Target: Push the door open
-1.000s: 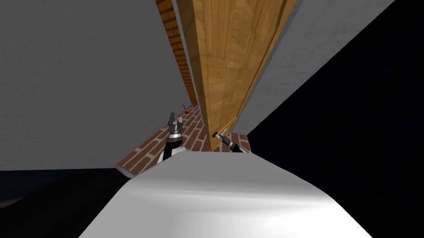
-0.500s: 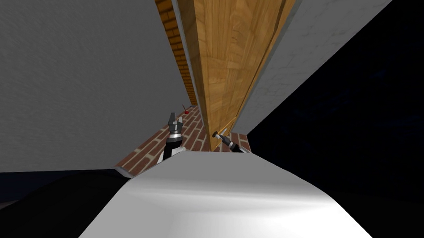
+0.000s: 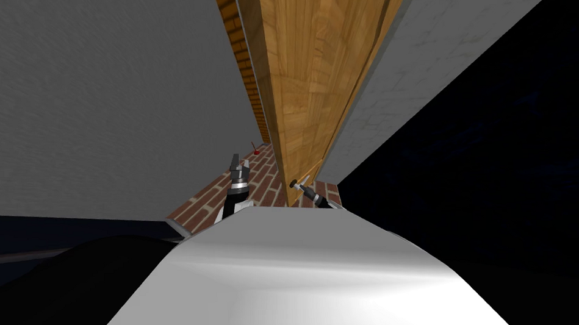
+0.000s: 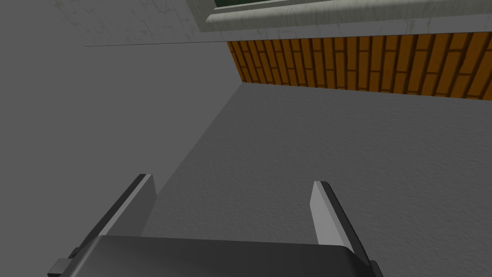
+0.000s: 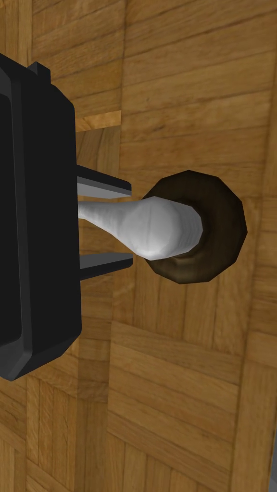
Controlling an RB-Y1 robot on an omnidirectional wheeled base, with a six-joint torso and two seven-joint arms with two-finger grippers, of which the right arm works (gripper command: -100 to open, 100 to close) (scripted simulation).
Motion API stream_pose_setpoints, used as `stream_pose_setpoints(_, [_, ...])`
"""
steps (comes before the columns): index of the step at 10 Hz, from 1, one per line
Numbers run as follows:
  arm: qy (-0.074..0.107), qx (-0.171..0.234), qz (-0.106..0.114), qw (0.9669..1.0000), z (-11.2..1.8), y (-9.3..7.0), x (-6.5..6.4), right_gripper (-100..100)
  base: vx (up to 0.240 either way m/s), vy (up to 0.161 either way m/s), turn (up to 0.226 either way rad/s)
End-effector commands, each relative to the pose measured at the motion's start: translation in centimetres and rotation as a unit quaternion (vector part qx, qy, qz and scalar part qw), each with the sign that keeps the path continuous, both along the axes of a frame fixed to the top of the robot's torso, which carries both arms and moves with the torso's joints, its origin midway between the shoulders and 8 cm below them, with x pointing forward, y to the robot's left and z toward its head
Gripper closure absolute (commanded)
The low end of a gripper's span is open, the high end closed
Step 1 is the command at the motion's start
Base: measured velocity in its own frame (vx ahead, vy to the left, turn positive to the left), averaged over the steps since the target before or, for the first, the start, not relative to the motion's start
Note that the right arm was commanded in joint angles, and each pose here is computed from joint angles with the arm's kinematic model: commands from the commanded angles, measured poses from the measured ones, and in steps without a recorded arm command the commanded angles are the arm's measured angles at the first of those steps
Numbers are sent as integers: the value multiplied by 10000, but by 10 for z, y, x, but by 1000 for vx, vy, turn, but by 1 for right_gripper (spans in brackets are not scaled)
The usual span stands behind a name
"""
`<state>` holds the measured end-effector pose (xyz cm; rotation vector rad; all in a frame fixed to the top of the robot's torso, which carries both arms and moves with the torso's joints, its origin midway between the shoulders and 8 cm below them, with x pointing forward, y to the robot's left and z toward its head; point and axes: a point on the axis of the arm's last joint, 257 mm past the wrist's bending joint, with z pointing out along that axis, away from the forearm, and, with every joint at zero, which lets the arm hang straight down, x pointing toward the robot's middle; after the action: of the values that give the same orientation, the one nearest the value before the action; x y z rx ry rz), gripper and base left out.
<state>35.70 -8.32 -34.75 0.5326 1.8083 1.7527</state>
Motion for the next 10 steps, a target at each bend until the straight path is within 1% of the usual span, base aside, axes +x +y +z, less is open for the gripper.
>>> stream_pose_setpoints(1, [49, -1, 68, 10000, -4, 3, -10, 100, -3, 24, -67])
stream_pose_setpoints(2, [52, -2, 120, 9999, -5, 4, -14, 100, 5, -9, 36])
stream_pose_setpoints(4, [52, -2, 120, 9999, -5, 4, -14, 100, 4, -15, 48])
stream_pose_setpoints(10, [52, -2, 120, 9999, -5, 4, -14, 100, -8, -5, -8])
